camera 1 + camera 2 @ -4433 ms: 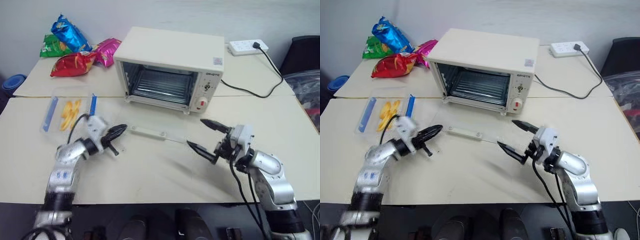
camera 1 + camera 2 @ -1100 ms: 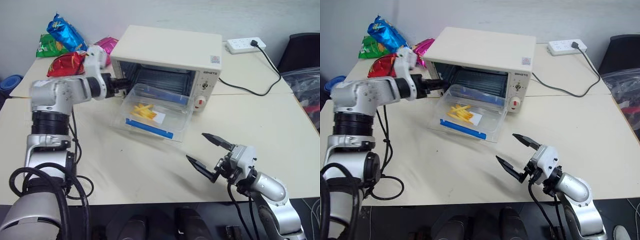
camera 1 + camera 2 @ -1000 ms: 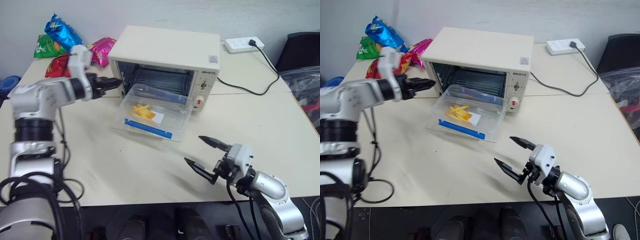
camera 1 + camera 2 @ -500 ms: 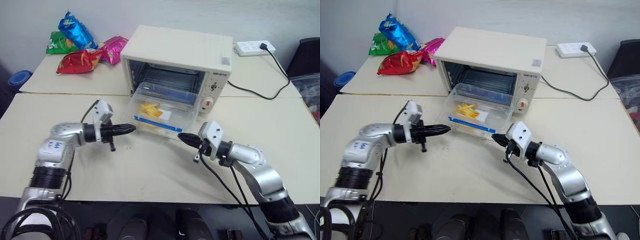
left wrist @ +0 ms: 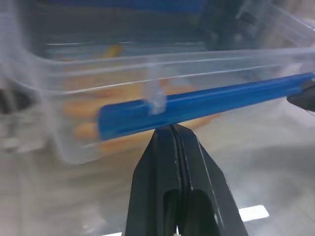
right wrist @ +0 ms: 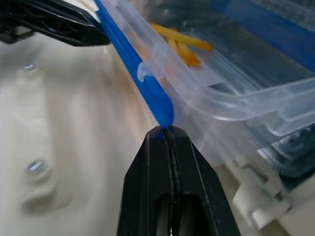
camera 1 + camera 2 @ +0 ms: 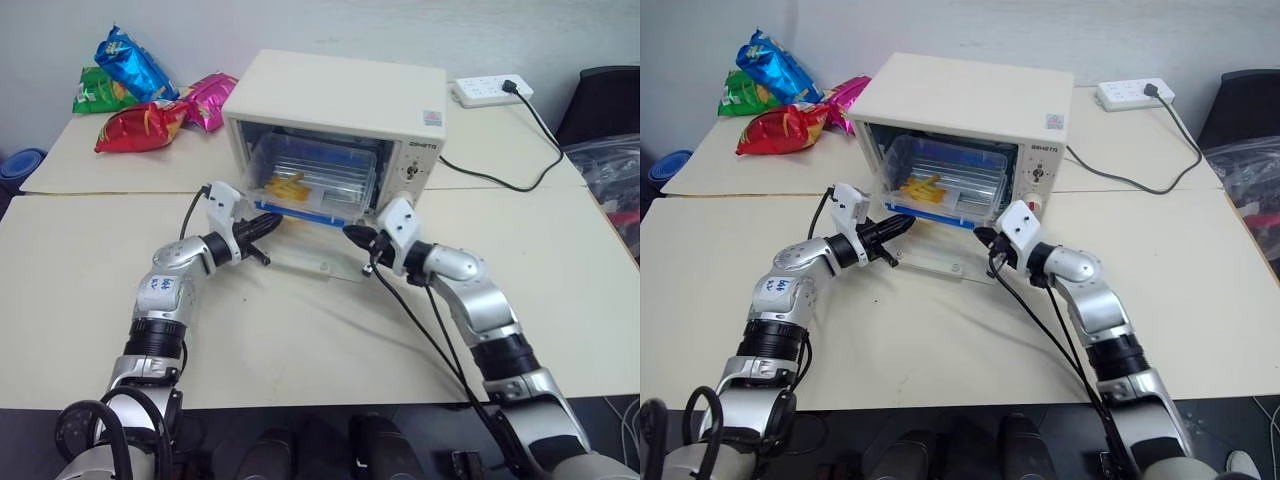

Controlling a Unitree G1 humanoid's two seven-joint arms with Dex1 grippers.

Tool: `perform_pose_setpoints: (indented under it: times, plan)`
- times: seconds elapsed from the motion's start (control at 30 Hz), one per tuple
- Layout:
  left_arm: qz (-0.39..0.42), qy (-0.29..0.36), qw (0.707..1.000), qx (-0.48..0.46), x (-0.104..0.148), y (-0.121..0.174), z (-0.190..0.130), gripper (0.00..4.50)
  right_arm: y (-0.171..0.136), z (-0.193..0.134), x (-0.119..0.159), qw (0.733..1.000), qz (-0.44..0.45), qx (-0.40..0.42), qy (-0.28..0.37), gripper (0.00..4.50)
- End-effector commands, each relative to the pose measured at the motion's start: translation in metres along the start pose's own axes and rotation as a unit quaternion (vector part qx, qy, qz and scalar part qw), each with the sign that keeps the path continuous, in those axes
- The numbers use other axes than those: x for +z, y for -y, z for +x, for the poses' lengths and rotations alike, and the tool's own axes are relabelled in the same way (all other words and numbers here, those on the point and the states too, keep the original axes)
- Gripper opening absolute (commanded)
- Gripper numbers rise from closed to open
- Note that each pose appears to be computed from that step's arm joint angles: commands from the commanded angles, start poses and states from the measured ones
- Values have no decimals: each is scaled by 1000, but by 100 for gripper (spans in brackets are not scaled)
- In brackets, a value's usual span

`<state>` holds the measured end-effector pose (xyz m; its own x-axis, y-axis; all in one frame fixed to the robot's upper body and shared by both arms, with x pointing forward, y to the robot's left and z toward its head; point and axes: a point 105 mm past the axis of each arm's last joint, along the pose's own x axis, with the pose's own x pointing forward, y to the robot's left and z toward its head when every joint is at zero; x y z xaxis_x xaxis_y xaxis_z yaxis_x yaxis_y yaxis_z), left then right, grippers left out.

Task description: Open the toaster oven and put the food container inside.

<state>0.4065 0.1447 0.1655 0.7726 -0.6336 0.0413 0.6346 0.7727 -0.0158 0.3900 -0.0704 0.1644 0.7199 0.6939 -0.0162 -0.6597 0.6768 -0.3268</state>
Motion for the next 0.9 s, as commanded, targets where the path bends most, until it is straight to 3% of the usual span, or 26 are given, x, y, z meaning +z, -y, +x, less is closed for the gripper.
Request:
perform_pose_setpoints:
  times: [0.03,0.27,0.43,0.53,0.63,0.77,0.9]
  plan:
    - [-6,44,998,42,16,-11,8,0,17,9,19,995,29,-85,43,3]
    - [12,53,997,63,13,-15,21,0,5,21,27,993,42,-98,58,3]
    - [55,41,998,10,12,-15,-6,0,-30,2,41,990,100,23,93,3]
    - [57,43,996,-49,22,-16,-45,55,-49,-31,48,983,115,101,102,0]
    - [104,40,989,-101,35,-13,-81,141,-42,-58,41,984,108,108,91,0]
    - [113,39,976,-182,55,-11,-137,260,-13,-96,-12,994,36,105,-21,0]
    - [108,-48,963,-243,47,-6,-167,385,-3,-103,-46,991,33,111,-66,0]
